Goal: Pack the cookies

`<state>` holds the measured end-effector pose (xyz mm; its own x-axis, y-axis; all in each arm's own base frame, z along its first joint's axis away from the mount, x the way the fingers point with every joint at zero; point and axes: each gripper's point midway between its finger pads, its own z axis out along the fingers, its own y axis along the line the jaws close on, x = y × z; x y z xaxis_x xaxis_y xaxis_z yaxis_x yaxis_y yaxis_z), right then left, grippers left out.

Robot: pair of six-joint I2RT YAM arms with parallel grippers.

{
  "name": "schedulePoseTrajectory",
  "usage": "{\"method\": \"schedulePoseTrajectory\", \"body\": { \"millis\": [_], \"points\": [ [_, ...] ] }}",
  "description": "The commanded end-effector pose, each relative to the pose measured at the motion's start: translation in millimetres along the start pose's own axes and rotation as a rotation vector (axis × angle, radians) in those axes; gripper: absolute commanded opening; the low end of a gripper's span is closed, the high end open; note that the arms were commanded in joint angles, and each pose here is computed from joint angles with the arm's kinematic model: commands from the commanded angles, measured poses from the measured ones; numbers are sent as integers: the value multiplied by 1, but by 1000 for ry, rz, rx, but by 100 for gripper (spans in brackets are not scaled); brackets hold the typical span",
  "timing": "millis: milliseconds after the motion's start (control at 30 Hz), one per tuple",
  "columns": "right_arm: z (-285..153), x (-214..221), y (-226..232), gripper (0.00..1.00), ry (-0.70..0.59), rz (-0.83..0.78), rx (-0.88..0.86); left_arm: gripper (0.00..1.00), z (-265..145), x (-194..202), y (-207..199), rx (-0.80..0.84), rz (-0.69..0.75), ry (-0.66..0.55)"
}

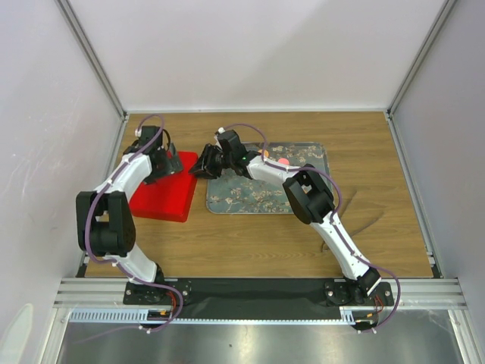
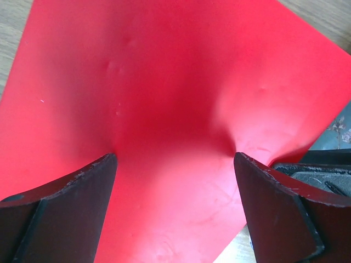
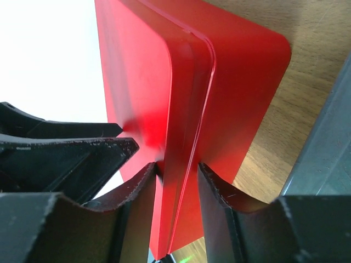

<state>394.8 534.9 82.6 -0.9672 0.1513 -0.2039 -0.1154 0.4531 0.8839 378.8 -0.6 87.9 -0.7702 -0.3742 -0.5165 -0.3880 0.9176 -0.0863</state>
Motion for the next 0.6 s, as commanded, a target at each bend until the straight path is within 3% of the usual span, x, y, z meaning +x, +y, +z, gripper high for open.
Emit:
{"method": "schedulePoseTrajectory", "body": {
  "millis": [0, 567],
  "points": [
    [8, 8, -17, 40, 10, 2, 58, 93, -9, 14, -16, 53, -14, 23],
    [3, 31, -51, 25, 47, -4, 210, 93, -5, 50, -7, -24, -54, 88]
  ]
}}
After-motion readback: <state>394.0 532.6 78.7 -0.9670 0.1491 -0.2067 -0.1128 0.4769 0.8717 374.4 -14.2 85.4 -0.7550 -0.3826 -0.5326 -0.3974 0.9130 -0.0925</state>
